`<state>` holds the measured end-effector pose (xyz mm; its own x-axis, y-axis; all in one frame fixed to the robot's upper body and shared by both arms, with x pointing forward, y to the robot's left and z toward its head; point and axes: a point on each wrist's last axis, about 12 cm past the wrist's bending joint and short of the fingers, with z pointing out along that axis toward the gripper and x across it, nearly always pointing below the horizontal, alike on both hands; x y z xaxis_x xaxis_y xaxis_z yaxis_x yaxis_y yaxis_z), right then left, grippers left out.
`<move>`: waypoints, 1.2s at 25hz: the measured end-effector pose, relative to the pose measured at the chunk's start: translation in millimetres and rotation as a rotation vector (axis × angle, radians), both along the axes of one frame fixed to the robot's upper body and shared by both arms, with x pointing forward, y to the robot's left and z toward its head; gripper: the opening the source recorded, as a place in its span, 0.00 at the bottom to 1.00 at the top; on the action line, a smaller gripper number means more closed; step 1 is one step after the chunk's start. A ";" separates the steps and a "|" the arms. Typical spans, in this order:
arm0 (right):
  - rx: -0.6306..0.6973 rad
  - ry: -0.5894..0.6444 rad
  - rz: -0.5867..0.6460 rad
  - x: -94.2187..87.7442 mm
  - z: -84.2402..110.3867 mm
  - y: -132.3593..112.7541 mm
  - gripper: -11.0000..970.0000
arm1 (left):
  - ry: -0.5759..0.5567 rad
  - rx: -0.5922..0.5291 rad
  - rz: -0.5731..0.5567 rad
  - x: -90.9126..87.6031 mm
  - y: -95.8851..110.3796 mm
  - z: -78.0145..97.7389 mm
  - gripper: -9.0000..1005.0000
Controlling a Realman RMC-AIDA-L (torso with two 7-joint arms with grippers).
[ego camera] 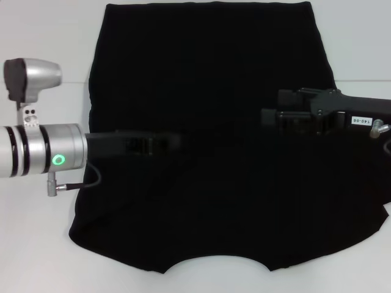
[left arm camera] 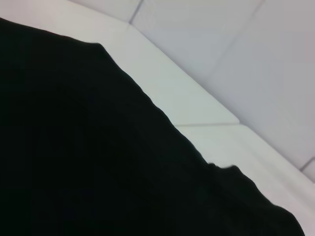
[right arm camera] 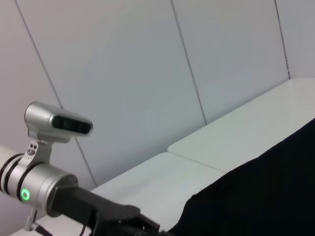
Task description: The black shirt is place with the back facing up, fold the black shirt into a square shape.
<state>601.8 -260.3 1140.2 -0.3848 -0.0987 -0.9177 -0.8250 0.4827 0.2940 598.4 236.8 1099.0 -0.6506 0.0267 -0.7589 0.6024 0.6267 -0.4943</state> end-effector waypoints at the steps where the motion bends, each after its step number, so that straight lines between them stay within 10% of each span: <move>1: 0.005 -0.002 -0.009 0.2 0.5 -2.2 0.91 | -0.002 0.004 -0.006 0.4 -1.2 0.6 0.17; 15: 0.060 0.238 -0.340 17.5 18.8 -74.1 0.91 | -0.263 -0.193 0.019 -24.6 32.5 17.4 0.68; 21: 0.017 0.530 -0.503 12.6 27.9 -121.3 0.91 | -0.480 -0.087 -0.251 -37.6 -4.7 2.2 0.80; 30: -0.019 0.771 -0.638 -18.1 16.9 -157.5 0.91 | -0.522 0.032 -0.340 -32.2 -26.6 -10.2 0.90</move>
